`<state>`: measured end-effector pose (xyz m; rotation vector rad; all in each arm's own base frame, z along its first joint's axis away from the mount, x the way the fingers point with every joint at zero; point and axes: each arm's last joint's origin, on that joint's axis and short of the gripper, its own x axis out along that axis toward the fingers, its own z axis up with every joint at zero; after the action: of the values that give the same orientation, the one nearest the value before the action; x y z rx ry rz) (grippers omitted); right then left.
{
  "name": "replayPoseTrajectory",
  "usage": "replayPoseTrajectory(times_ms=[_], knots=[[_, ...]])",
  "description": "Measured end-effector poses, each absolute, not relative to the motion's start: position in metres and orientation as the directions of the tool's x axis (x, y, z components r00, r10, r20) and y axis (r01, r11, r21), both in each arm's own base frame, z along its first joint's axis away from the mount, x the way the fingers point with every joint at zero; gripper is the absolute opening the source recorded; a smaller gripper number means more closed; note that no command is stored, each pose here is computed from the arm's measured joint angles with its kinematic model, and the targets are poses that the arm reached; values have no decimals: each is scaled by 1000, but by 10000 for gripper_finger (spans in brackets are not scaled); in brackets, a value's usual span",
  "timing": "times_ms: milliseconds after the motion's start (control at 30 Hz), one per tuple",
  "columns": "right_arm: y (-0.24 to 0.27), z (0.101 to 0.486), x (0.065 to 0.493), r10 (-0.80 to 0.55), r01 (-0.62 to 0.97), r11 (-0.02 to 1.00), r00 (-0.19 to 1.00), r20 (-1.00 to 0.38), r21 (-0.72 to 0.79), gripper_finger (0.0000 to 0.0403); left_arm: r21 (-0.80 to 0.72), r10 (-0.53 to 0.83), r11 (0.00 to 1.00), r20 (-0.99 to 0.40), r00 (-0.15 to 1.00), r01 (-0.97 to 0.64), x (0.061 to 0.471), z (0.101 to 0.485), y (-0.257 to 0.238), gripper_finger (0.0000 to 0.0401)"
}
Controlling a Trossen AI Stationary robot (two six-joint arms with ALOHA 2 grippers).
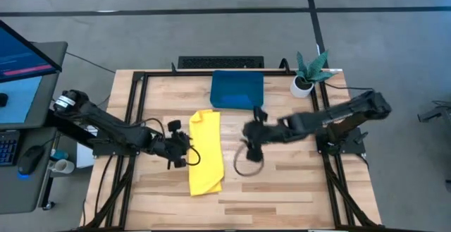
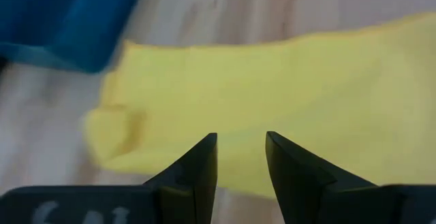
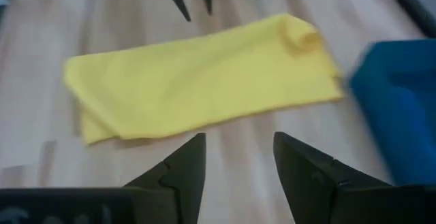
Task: Roll microfiber towels into tight, uniform cylinder then place into a basket
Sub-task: Roll the yellow microfiber cloth
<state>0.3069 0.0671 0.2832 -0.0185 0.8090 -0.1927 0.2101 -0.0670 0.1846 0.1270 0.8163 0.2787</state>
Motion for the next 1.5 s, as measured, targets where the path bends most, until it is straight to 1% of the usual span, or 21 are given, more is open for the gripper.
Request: replayPoseTrajectory(times_ms=[167, 233, 300, 367, 467, 600, 833, 1000, 1067, 1167, 1500], knots=[[97, 252, 298, -83, 72, 996, 758, -646, -44, 194, 58, 114, 993, -625, 772, -99, 209, 175, -84, 118], [108, 241, 302, -54, 21, 998, 782, -621, -60, 194, 33, 52, 999, -603, 796, -40, 208, 177, -94, 118], [118, 225, 303, -37, -33, 995, 773, -633, -99, 193, 28, 15, 1000, -594, 804, 2, 206, 177, -104, 118], [128, 214, 312, -17, -53, 994, 789, -615, -95, 191, 32, -13, 999, -593, 805, 40, 204, 177, -113, 118], [136, 196, 322, -6, -64, 994, 792, -611, -93, 187, 62, 3, 997, -597, 802, 43, 208, 173, -124, 118], [141, 172, 329, -12, -45, 996, 770, -638, -73, 184, 119, 47, 992, -651, 757, 42, 211, 153, -129, 118], [144, 144, 340, 11, 58, 995, 750, -662, 83, 187, 126, 94, 992, -694, 714, -8, 216, 128, -133, 118], [146, 128, 352, 123, 33, 973, 764, -633, 229, 185, 97, 87, 995, -721, 687, -25, 216, 119, -135, 118], [145, 124, 355, 159, 37, 957, 764, -626, 287, 183, 84, 86, 996, -729, 680, -35, 215, 118, -135, 118], [140, 122, 356, 164, 86, 935, 755, -635, 343, 181, 73, 82, 996, -726, 683, -42, 215, 118, -135, 118], [139, 122, 357, 162, 99, 928, 758, -631, 358, 179, 62, 99, 995, -713, 694, -78, 216, 119, -135, 118]])
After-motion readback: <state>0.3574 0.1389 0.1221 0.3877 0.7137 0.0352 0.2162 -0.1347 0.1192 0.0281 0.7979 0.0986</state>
